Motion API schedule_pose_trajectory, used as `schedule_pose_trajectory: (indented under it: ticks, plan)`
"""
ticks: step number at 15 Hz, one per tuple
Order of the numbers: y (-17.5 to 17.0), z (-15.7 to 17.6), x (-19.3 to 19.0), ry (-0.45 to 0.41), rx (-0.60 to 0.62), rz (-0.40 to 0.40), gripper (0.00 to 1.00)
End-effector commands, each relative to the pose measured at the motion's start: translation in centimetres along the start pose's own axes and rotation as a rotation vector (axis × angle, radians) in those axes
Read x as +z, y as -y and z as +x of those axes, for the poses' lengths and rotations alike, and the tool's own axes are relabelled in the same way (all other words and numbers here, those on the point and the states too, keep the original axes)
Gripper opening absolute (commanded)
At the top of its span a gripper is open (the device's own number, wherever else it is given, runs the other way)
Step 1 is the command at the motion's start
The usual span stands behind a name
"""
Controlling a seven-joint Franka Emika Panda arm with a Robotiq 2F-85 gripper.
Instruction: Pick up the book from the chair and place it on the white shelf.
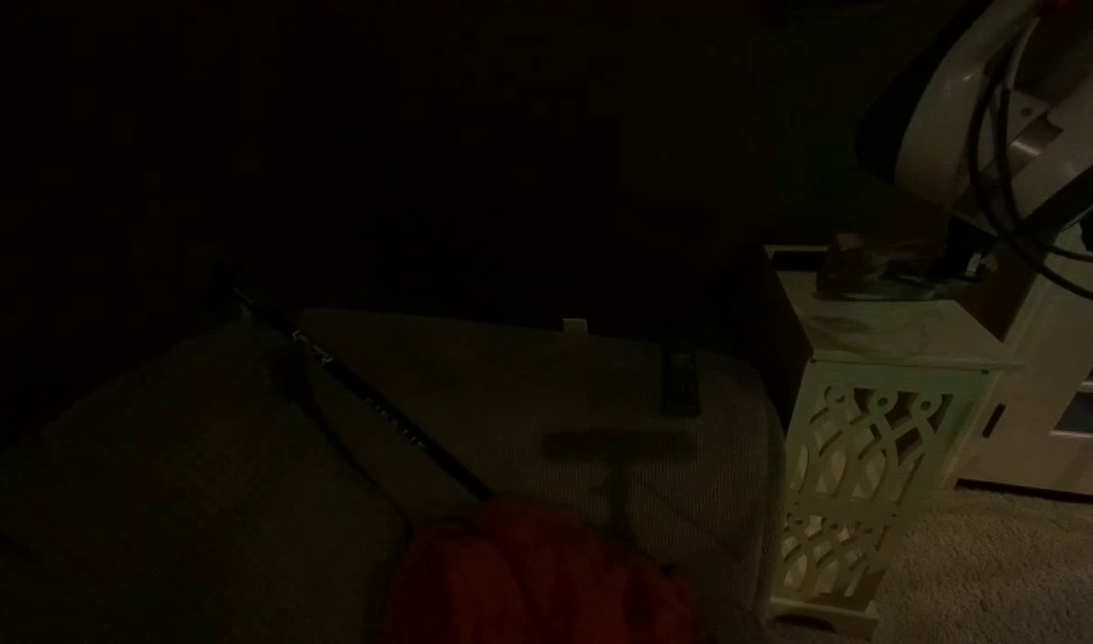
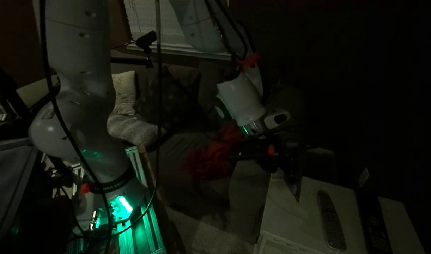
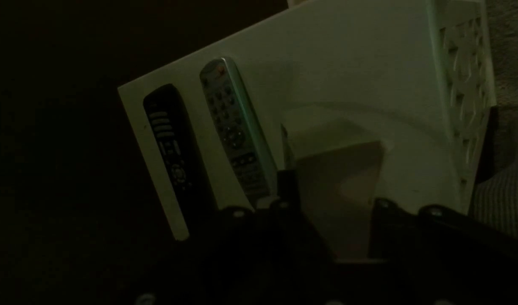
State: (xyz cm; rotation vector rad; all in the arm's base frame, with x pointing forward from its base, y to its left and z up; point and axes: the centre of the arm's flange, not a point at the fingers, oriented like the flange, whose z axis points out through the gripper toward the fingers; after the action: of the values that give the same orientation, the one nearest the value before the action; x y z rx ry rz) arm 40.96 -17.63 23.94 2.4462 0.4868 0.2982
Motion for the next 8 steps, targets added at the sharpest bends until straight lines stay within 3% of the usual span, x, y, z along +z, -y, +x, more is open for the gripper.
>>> schedule_pose_trajectory:
  ticks: [1,8]
  plan:
    - [2.0,0.2,3.5,-0.023,-0.020,-0.035,0.08]
    - [4.1,-0.8,7.2,0.050,-0.061,-0.088,0.08]
